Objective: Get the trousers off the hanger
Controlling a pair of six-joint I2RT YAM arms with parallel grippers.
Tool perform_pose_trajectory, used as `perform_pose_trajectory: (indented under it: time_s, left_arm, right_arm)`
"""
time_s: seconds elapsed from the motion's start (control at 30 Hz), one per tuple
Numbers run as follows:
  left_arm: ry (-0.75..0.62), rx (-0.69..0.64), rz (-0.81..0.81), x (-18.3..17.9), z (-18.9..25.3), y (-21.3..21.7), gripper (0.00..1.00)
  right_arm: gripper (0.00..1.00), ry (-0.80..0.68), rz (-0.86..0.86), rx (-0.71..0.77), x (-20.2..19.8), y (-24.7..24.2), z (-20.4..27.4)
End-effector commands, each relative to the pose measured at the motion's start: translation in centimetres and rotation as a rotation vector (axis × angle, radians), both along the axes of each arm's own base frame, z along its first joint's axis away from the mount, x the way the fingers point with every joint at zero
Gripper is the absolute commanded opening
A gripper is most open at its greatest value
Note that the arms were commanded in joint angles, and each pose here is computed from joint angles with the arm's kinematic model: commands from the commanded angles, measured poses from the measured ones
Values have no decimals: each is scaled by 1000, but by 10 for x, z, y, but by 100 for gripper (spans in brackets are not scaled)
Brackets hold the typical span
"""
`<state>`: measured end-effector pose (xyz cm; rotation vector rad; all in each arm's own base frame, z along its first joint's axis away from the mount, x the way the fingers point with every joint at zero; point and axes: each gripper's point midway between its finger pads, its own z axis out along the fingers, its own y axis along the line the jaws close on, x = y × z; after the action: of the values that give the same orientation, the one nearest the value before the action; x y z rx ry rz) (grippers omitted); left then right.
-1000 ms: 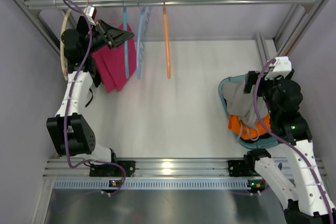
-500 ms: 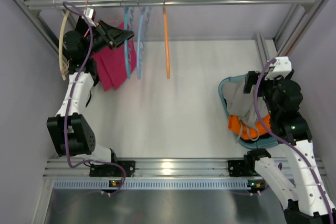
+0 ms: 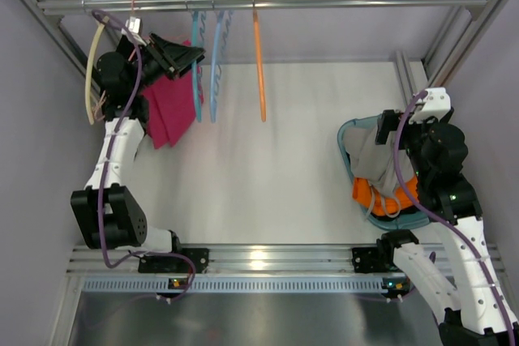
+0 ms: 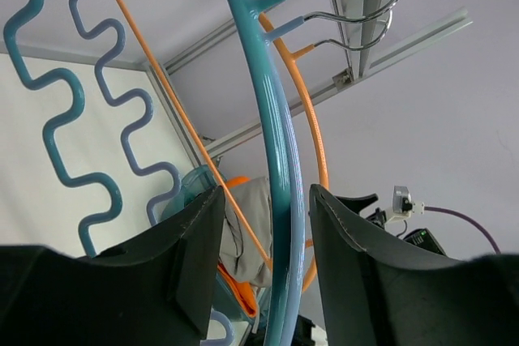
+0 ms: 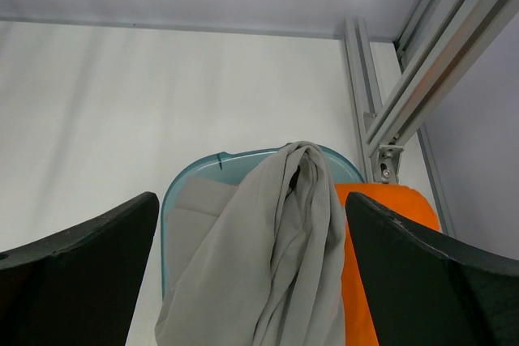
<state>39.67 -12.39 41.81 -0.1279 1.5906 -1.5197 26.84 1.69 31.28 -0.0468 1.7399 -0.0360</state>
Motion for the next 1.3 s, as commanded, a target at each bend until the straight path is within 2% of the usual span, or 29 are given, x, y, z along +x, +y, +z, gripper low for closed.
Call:
perform_pose_trajectory:
  time_s: [0.0, 0.07, 0.23, 0.33, 0.5, 0.73, 0.9, 0.93, 1.27]
  left_arm:
    - [-96, 29, 49, -9, 19, 3, 51]
    - [-101, 42, 60, -11, 18, 3, 47]
    - [-136, 104, 102, -17, 17, 1, 47]
    - [-160, 175, 113, -20, 14, -6, 51]
    - [-125, 224, 171, -15, 8, 0, 69]
    - [-136, 361, 263, -11, 0, 5, 69]
    - [-85, 463, 337, -5, -11, 17, 67]
    - [-106, 484, 317, -9, -10, 7, 66]
    - [-118, 648, 430, -10, -16, 10, 58]
  right_arm:
    - [99, -59, -4, 25, -4, -1, 23]
    - [99, -64, -5, 26, -5, -2, 24]
    - [100, -67, -4, 26, -7, -2, 24]
    - [99, -67, -4, 28, -7, -2, 24]
    - [99, -73, -2, 29, -9, -2, 25]
    - [99, -76, -4, 31, -11, -3, 25]
    - [99, -73, -4, 30, -11, -3, 24]
    - [99, -76, -4, 30, -11, -3, 25]
    - [99, -74, -4, 31, -11, -3, 23]
